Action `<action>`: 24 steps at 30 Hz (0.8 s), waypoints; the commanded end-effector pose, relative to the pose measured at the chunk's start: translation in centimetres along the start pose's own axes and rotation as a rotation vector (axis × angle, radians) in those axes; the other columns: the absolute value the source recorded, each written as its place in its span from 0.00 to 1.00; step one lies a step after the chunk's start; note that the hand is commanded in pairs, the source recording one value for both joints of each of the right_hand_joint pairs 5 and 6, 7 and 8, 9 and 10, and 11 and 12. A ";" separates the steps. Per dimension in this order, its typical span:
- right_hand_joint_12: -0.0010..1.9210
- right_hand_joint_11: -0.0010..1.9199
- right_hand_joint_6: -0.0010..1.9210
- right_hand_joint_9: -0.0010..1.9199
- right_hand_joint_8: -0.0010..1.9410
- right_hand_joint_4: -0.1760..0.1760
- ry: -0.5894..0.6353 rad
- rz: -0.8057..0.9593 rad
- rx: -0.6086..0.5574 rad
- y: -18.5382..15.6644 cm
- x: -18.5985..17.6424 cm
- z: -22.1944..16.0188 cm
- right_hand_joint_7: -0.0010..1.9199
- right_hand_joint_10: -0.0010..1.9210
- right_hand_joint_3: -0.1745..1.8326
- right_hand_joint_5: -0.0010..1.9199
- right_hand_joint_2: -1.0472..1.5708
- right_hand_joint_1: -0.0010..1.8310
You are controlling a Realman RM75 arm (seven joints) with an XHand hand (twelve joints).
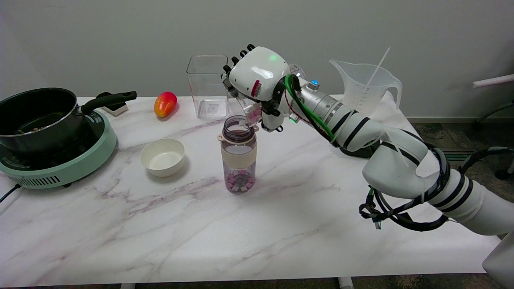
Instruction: Pour the contents of the measuring cup into the bottle.
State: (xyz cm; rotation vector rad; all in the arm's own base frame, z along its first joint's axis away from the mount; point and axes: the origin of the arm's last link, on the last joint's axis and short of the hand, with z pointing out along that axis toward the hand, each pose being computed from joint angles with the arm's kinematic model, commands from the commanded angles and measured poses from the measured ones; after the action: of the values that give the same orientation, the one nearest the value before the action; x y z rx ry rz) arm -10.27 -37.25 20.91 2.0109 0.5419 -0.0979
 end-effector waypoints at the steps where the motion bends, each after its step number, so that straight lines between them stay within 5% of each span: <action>1: 0.56 0.56 0.71 0.66 0.70 0.50 0.000 -0.043 0.005 0.1 0.2 0.0 0.71 0.66 0.69 0.71 0.55 0.85; 24: 0.57 0.57 0.72 0.67 0.70 0.50 0.036 -0.062 0.007 0.5 1.4 0.6 0.71 0.67 0.69 0.72 0.55 0.85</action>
State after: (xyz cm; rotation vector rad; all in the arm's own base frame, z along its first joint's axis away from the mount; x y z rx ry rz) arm -9.42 -37.36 20.75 2.0067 0.6022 -0.1111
